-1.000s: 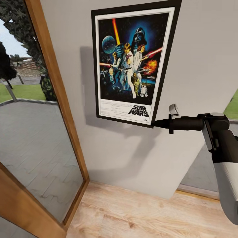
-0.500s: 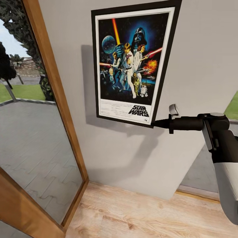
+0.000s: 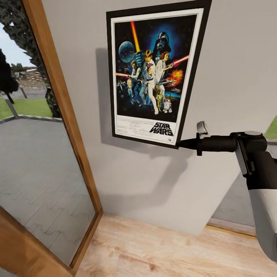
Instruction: Pick up the poster from the kitchen countertop and hang it on one of the wall nails in the kitchen.
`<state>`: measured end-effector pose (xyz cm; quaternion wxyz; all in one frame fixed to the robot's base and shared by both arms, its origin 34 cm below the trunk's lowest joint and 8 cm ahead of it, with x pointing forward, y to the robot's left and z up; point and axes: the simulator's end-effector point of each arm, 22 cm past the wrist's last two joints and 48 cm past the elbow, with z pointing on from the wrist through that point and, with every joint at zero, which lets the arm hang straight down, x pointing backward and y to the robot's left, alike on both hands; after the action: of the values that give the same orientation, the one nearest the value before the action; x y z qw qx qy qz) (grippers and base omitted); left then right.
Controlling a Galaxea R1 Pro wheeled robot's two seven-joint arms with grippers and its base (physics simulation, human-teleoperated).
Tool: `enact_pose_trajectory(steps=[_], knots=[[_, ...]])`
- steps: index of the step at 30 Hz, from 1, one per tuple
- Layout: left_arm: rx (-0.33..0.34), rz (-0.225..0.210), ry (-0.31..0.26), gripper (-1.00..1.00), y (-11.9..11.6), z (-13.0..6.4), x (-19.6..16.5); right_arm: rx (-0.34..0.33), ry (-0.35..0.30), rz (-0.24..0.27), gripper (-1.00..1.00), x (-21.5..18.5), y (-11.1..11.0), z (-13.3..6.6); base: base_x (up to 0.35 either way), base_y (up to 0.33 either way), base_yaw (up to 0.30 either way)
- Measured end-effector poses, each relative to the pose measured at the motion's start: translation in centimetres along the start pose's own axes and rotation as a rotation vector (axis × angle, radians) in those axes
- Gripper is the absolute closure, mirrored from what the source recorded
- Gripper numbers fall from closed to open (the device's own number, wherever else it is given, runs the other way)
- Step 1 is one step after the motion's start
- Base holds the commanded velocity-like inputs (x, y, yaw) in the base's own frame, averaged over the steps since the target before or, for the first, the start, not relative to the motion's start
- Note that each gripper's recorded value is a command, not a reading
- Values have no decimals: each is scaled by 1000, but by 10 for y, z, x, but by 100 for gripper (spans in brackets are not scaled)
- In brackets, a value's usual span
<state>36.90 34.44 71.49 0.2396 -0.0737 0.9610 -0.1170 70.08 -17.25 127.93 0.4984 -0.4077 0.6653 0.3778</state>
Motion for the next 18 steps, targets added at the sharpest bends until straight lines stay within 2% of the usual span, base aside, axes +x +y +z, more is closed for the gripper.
enact_pose_trajectory(steps=[5,18], knots=[[0,0,0,-100,0,0,0,0,0,0,100,0,0,0,135,0,0],[0,0,0,-100,0,0,0,0,0,0,100,0,0,0,48,0,0]])
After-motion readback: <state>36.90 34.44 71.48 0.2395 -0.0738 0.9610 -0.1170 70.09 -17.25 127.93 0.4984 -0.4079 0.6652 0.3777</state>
